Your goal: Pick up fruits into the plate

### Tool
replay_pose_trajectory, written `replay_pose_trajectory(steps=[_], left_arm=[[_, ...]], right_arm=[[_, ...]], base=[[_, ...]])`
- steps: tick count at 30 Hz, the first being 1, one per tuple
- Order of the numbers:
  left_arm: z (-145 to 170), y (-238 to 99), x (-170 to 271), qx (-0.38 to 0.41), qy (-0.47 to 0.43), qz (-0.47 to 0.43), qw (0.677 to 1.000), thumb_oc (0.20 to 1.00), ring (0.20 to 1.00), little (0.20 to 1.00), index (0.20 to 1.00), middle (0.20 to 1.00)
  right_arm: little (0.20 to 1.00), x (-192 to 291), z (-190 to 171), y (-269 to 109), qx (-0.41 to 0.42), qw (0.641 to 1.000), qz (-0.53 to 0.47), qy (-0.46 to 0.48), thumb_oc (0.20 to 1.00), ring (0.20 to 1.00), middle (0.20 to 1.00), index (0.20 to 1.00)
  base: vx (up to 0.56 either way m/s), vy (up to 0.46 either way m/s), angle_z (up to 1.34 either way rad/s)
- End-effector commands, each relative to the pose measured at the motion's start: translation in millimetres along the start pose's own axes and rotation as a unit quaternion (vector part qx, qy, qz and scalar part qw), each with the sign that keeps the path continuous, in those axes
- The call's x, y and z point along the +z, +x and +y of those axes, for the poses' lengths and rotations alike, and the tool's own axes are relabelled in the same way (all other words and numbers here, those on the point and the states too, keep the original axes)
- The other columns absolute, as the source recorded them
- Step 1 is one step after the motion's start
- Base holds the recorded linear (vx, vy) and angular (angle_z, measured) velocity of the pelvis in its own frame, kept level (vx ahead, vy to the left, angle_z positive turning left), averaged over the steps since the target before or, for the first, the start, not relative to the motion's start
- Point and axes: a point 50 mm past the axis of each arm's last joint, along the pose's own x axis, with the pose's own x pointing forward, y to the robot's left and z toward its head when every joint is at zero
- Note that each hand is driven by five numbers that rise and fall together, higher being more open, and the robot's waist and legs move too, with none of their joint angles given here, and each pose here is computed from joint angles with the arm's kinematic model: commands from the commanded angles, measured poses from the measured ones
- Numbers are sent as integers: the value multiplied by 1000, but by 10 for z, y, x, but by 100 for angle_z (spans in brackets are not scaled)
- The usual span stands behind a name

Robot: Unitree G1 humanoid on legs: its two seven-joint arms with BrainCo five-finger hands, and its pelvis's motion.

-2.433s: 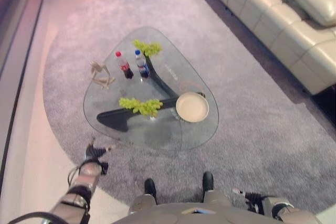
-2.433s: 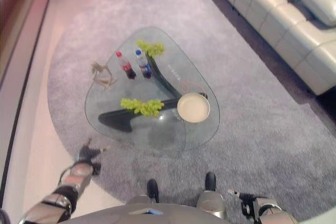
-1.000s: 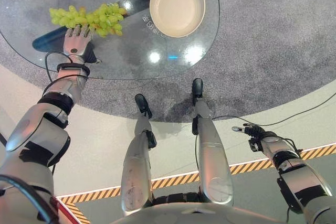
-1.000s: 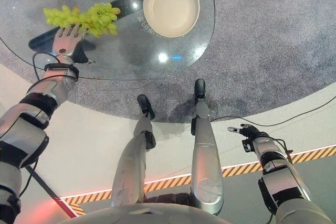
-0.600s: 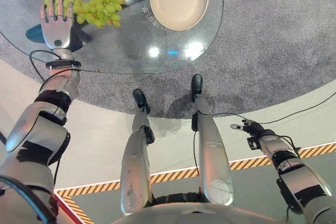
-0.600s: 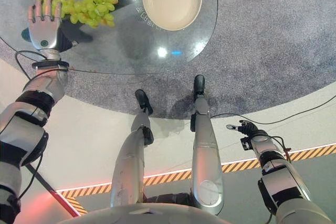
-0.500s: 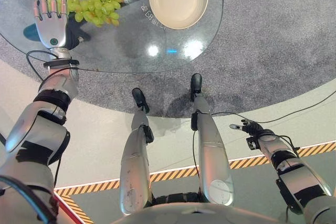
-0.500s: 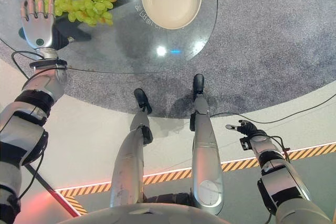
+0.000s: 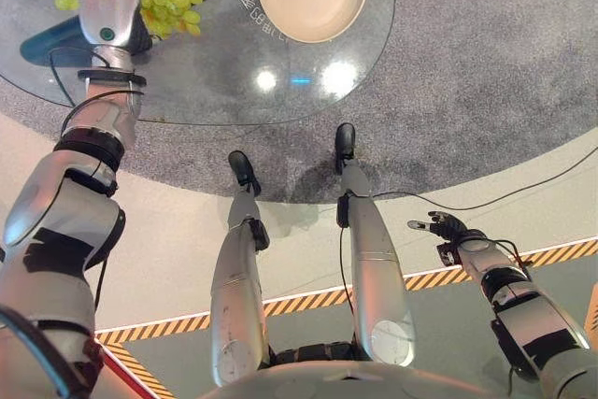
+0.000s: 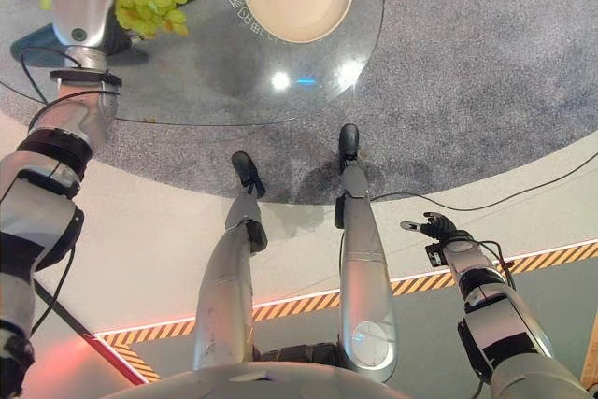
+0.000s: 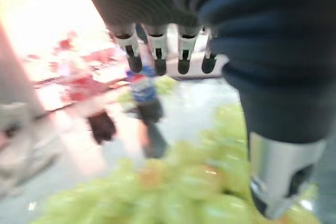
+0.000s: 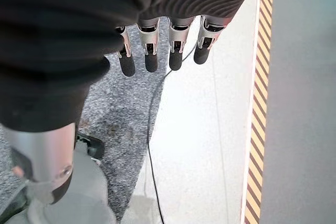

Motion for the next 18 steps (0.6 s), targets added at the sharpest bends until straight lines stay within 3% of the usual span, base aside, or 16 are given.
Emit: replay_pose_trajectory(steps=[1,6,13,18], left_arm=[[119,108,-342,-39,22,19,999,1000,1000,1000,1000,1000],[-132,5,-305,-235,-51,54,969,1000,1000,1000,1000,1000],[-157,-59,-555,-279,-79,138,947,1000,1000,1000,1000,1000],[-128,-71,-660,-254,-74,162,951,1000,1000,1000,1000,1000]], right_arm=[[1000,-323,-78,-49,-11,998,46,-29,1000,1000,1000,1000],[1000,-338,-196,-73,-23,998,42,-36,1000,1000,1000,1000],[1000,-259,-243,-101,-16,999,6,-28,1000,1000,1000,1000],[1000,-274,-207,-116,-11,1000,-6,-19,1000,1000,1000,1000]], base=[[103,91,-10],[67,65,-5],[22,16,-4],[0,0,0]])
